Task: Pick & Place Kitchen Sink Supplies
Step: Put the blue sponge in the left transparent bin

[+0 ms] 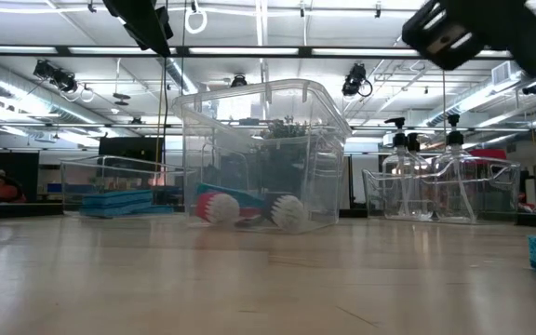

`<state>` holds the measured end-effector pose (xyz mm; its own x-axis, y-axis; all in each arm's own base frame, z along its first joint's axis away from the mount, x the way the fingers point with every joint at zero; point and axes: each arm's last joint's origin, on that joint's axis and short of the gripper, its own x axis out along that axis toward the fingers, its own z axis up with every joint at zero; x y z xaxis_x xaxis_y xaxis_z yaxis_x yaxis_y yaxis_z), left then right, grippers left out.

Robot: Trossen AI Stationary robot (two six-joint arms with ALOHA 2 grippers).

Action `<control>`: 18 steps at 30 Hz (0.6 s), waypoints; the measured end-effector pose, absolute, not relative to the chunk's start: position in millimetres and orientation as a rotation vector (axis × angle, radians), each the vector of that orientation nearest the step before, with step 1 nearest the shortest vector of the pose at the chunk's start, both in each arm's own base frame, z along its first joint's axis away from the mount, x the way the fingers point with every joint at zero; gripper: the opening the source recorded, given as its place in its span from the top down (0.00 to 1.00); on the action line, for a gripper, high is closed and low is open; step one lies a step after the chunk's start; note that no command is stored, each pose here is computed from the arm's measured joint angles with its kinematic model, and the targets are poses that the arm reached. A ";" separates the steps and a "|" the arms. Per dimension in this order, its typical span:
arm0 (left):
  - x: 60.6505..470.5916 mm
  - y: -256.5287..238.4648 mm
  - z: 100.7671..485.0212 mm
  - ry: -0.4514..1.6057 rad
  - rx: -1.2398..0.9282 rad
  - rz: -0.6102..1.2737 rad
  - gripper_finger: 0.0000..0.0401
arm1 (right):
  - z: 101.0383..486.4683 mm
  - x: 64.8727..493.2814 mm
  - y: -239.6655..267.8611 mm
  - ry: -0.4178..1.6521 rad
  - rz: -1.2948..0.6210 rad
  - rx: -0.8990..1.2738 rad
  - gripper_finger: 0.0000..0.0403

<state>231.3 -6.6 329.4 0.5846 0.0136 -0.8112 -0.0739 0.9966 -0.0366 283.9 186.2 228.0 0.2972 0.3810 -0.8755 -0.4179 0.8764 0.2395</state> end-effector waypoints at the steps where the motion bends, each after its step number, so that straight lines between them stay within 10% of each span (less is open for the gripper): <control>1: 231.3 -6.6 329.4 0.946 -0.069 0.051 0.85 | 223.3 286.3 187.4 1.157 0.522 -0.043 0.56; 18: 229.9 -6.5 329.3 0.954 -0.066 0.051 0.85 | 193.7 307.1 199.4 1.030 0.633 -0.259 0.41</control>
<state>229.9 -6.5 329.3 0.5774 0.0139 -0.8163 -0.0725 0.9968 -0.0344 307.1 199.4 193.7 0.3575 0.3658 -0.8593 -0.6007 0.7946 0.0883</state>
